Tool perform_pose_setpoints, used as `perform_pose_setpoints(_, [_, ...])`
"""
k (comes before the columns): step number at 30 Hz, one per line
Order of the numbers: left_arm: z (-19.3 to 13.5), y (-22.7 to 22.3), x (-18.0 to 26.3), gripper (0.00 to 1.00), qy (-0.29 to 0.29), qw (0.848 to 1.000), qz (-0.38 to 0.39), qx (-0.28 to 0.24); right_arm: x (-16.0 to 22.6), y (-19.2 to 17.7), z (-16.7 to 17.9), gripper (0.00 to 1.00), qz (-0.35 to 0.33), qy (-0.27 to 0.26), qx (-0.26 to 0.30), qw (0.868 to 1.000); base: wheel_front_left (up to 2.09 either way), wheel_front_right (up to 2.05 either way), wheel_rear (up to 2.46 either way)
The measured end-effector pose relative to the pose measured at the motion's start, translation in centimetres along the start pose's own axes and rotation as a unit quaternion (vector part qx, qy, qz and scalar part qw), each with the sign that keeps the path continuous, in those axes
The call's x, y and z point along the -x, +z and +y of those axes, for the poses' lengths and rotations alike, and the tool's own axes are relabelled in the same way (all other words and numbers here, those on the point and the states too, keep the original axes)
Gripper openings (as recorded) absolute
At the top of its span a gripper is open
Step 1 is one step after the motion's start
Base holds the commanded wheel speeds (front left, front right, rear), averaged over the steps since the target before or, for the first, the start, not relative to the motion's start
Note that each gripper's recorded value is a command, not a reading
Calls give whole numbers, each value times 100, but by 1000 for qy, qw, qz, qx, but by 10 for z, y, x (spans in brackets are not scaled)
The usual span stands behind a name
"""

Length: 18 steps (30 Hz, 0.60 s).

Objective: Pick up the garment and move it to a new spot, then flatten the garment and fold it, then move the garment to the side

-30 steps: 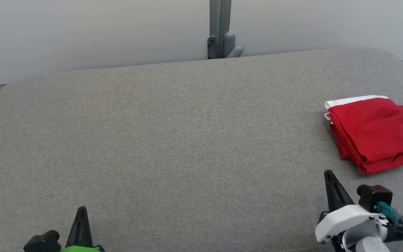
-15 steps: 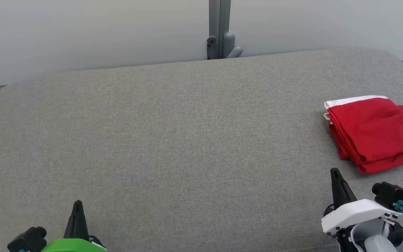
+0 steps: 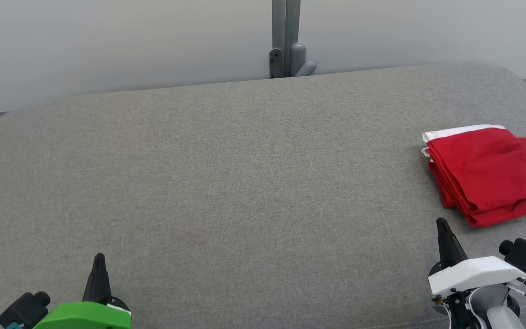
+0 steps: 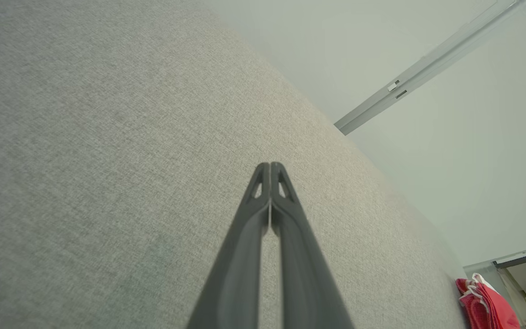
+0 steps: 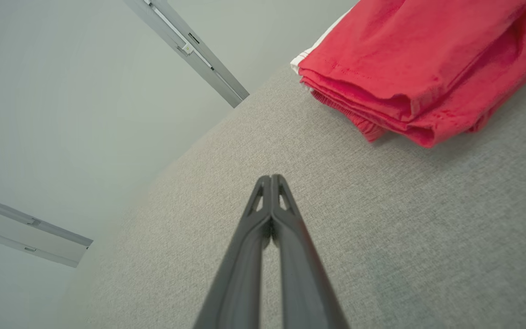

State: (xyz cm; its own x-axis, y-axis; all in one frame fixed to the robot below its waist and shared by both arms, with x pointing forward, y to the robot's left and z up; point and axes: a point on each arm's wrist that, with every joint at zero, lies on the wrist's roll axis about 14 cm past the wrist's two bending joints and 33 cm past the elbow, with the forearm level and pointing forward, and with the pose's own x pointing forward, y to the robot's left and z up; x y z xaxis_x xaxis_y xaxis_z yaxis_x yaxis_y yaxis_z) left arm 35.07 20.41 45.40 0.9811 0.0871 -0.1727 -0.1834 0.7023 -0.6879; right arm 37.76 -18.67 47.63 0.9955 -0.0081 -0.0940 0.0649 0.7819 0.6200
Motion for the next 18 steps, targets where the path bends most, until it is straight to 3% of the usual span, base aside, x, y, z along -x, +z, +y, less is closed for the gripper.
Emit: perform_pose_setpoints(18, [-10,8,-7,0,-13,994,1,107,-1,8,0,0,-4,-3,-123,992,0,0,0])
